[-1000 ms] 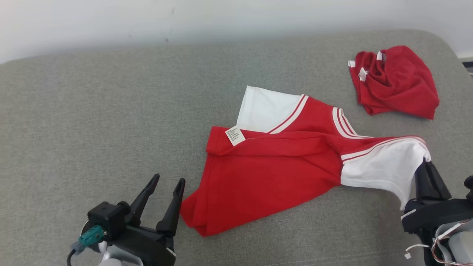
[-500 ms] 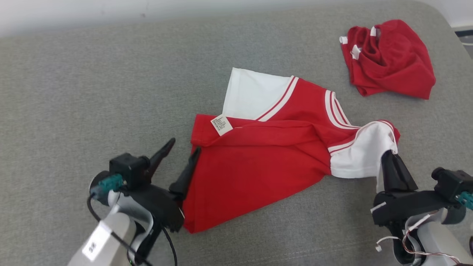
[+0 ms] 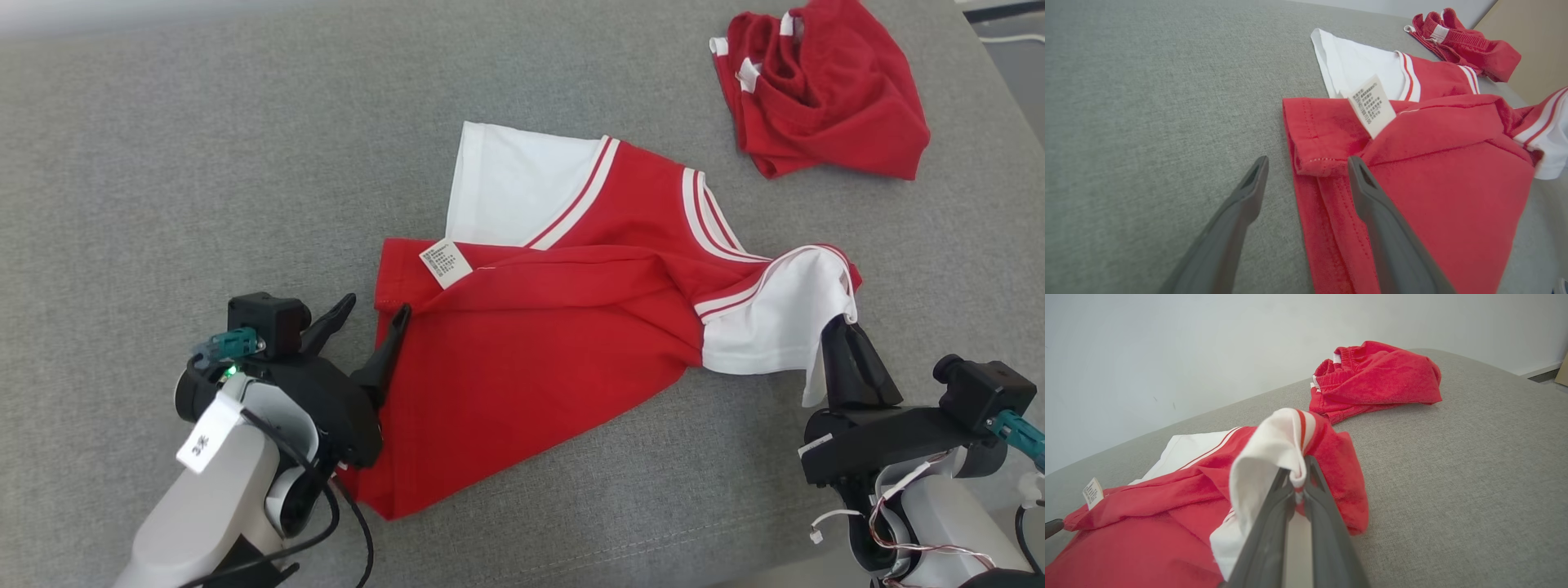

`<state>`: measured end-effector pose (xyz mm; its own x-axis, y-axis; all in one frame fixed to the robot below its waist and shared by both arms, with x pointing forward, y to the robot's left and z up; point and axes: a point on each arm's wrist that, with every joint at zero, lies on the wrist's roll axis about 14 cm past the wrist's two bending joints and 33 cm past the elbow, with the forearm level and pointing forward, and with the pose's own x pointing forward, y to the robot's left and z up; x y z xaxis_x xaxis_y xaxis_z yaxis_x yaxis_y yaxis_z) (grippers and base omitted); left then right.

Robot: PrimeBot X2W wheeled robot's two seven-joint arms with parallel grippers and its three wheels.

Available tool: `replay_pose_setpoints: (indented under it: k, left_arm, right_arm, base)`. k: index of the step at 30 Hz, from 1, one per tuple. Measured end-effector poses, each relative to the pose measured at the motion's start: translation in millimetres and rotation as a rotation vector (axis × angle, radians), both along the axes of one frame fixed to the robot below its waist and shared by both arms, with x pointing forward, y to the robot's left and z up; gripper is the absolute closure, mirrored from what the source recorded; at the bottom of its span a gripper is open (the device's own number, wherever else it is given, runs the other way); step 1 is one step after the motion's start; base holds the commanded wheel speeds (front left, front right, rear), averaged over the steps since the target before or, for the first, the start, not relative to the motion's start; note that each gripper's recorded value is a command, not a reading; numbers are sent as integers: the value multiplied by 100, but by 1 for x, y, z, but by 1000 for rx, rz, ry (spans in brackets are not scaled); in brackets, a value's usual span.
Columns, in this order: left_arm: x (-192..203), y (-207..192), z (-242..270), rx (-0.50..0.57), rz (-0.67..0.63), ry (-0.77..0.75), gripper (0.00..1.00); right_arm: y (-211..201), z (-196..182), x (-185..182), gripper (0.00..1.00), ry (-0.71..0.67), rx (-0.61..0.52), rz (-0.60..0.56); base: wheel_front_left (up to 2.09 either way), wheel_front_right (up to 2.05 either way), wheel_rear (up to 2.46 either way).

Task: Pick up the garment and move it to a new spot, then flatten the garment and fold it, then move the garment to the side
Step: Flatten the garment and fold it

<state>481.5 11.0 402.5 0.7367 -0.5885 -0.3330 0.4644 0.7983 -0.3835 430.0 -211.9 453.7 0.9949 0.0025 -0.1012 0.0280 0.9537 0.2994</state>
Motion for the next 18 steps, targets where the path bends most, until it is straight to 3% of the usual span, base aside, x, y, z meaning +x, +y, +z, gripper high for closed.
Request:
replay_pose_setpoints:
  k: [7, 8, 10, 13, 15, 16, 17, 18]
  left_arm:
    - [3, -3, -12, 19, -6, 44, 0]
    - [4, -3, -13, 20, -4, 47, 9]
    - [5, -2, -12, 25, -5, 45, 42]
    - [3, -4, -13, 30, -12, 47, 65]
    - [2, -6, -13, 31, -17, 47, 90]
    - [1, -8, -12, 23, -21, 51, 94]
    - [1, -9, -10, 16, -22, 53, 91]
    - [0, -11, -9, 16, -29, 50, 81]
  right_arm:
    - [-4, -5, -1, 100, 12, -9, -9]
    - [-4, -5, -1, 100, 13, -9, -9]
    - [-3, -6, -1, 100, 15, -7, -10]
    - [-3, -7, -1, 100, 18, -7, -9]
    - [-3, -7, -1, 100, 19, -10, -8]
    - [-4, -8, -1, 100, 22, -11, -10]
    - [-4, -8, -2, 100, 22, -11, -11]
    - [-4, -7, -1, 100, 21, -10, -11]
  base:
    - [0, 0, 0]
    - [0, 0, 0]
    - [0, 0, 0]
    - [0, 0, 0]
    - [0, 0, 0]
    - [0, 0, 0]
    - [0, 0, 0]
    - [0, 0, 0]
